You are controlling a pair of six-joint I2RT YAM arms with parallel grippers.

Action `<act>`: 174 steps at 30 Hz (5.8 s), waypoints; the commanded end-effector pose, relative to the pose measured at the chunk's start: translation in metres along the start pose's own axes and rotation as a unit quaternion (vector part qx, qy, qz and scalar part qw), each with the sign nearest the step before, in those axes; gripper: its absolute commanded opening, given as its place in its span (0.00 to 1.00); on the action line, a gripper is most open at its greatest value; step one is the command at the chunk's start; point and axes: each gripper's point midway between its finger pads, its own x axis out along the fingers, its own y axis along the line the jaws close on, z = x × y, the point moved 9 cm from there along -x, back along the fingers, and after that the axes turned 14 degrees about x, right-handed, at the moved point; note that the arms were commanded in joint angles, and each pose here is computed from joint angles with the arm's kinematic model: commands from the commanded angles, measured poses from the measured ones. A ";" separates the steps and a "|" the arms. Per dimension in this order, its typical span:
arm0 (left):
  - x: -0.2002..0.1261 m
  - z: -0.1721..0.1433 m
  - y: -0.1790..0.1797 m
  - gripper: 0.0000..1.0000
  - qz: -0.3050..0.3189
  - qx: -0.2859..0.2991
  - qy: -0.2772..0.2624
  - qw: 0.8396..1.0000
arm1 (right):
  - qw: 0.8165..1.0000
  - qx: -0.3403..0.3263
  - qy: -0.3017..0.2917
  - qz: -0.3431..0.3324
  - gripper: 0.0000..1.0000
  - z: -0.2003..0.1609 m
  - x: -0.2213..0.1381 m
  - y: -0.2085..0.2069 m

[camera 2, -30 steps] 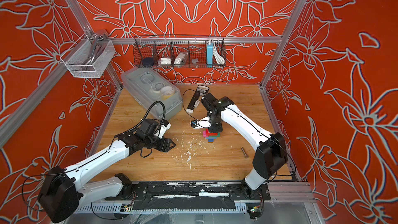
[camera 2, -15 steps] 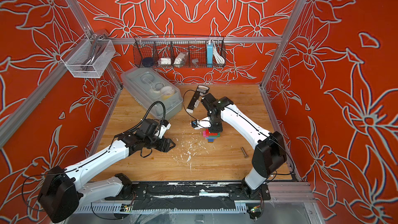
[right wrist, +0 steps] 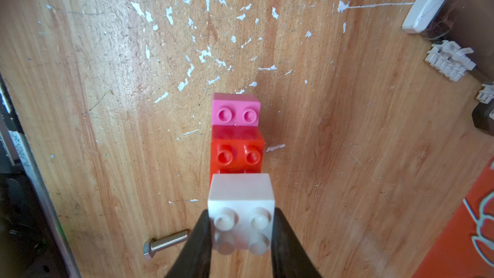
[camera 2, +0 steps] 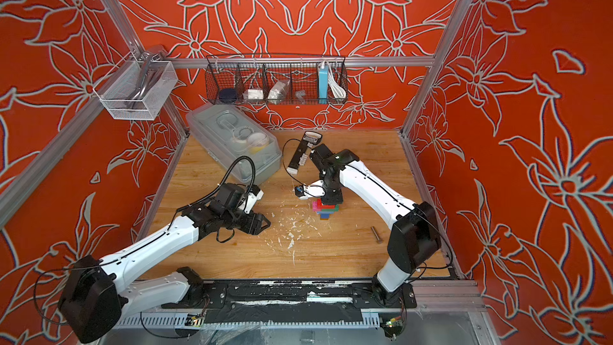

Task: Assemble a spoon with lego
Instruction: Assemble the lego brick with the lego brick.

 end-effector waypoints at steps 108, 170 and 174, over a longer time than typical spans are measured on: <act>-0.003 0.002 -0.002 0.69 0.009 0.016 0.004 1.000 | 0.996 0.085 -0.002 0.021 0.00 -0.004 0.004 0.007; -0.005 0.001 -0.004 0.69 0.017 0.024 0.006 1.000 | 0.992 0.111 0.046 0.048 0.48 0.004 0.027 0.001; -0.005 0.001 -0.004 0.69 0.018 0.024 0.006 1.000 | 0.992 0.112 0.043 0.048 0.55 0.005 0.027 0.000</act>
